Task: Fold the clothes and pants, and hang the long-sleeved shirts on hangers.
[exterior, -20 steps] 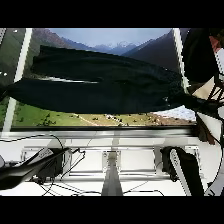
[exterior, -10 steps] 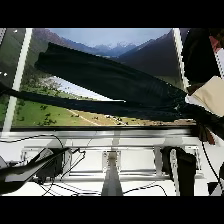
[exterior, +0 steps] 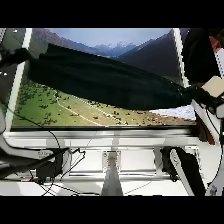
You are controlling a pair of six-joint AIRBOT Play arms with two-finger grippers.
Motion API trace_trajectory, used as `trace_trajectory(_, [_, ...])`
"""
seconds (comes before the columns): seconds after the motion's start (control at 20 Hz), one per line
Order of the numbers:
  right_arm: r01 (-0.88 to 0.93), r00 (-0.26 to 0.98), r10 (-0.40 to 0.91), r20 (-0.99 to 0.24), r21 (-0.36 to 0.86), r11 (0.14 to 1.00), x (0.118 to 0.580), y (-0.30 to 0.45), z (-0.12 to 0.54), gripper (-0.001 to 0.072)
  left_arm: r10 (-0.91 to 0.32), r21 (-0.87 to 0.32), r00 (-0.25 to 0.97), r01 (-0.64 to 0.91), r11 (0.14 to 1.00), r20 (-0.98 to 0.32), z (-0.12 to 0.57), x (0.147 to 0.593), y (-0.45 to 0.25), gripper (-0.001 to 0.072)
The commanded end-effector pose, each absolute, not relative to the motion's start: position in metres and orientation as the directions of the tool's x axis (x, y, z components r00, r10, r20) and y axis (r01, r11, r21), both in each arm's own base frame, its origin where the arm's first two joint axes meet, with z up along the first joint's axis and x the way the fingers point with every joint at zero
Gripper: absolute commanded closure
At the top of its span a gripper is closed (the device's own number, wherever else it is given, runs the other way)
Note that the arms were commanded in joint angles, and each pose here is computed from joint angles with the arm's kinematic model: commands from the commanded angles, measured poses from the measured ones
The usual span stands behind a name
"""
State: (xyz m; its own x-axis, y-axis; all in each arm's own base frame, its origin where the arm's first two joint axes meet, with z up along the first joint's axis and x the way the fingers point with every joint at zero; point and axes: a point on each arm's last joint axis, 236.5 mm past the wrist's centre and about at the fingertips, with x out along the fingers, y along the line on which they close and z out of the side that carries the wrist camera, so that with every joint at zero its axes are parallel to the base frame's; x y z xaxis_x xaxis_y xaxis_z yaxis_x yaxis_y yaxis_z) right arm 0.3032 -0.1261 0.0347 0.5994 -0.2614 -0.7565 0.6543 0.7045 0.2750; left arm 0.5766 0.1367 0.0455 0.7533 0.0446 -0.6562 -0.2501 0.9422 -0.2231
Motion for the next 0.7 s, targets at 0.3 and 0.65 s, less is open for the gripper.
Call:
trace_trajectory(0.3, [0.567,0.819,-0.324,-0.474,0.585,0.579,0.410,-0.163,0.035,0.0018,0.027,-0.356,0.853,-0.246,0.901,-0.521,0.042,0.680,0.109,-0.0004])
trace_trajectory(0.65, [0.591,0.790,-0.306,-0.532,0.525,0.612,0.408,-0.161,0.034,0.0023,0.062,-0.177,0.595,-0.334,0.926,-0.801,0.011,0.596,0.153,0.0017])
